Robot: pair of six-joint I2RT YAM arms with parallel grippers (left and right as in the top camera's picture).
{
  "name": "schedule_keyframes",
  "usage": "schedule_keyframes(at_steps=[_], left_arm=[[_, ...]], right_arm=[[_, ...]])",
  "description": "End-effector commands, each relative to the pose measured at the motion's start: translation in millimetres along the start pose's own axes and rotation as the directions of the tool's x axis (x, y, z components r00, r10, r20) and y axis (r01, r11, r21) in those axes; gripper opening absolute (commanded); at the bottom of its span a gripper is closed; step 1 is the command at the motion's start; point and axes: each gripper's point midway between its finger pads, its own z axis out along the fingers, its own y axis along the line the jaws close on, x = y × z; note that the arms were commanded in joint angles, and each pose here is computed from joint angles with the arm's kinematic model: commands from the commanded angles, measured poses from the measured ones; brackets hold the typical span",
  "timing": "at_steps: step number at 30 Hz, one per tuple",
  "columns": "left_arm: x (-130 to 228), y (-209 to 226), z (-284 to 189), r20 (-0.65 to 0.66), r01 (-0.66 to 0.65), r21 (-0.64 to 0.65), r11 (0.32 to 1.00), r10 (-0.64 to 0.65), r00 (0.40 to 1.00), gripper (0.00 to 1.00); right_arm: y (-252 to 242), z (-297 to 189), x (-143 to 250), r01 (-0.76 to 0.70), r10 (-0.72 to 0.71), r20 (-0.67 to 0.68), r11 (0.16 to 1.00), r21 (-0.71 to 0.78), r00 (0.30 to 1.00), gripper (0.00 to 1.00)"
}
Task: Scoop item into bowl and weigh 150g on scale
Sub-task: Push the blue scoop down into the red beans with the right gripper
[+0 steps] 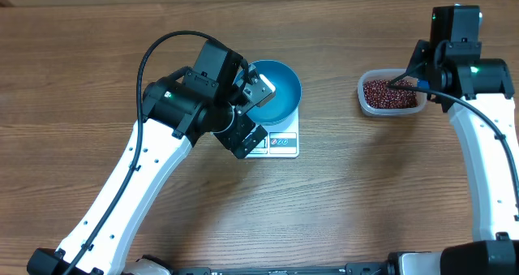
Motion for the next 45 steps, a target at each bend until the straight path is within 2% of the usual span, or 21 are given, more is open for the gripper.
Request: schedule_keyframes(at_steps=[1, 8, 18, 30, 45], left_arm=[[0.5, -1.3, 0.2, 0.003, -0.016, 0.016, 1.0, 0.016, 1.0, 1.0], [0.6, -1.2, 0.1, 0.003, -0.016, 0.015, 1.0, 0.016, 1.0, 1.0], [0.5, -1.4, 0.2, 0.003, -0.016, 0.016, 1.0, 0.016, 1.0, 1.0], [0.4, -1.4, 0.2, 0.003, -0.017, 0.016, 1.0, 0.017, 1.0, 1.0], [0.5, -1.4, 0.2, 0.003, -0.016, 0.016, 1.0, 0.016, 1.0, 1.0]], right_arm=[[1.0, 6.4, -8.7, 0.053, -0.053, 0.01, 0.998, 0.019, 0.999, 0.04], [16.1, 22.9, 0.3, 0.158, -0.157, -0.028, 0.987, 0.01, 0.987, 0.04], [33.7, 44.4, 18.9, 0.297, -0.288, -0.086, 0.946, 0.128, 0.954, 0.04], [38.6, 67.0, 35.2, 0.335, -0.315, -0.153, 0.933, 0.133, 0.937, 0.04], [43.0, 72.7, 38.5, 0.334, -0.314, -0.16, 0.935, 0.118, 0.936, 0.04]])
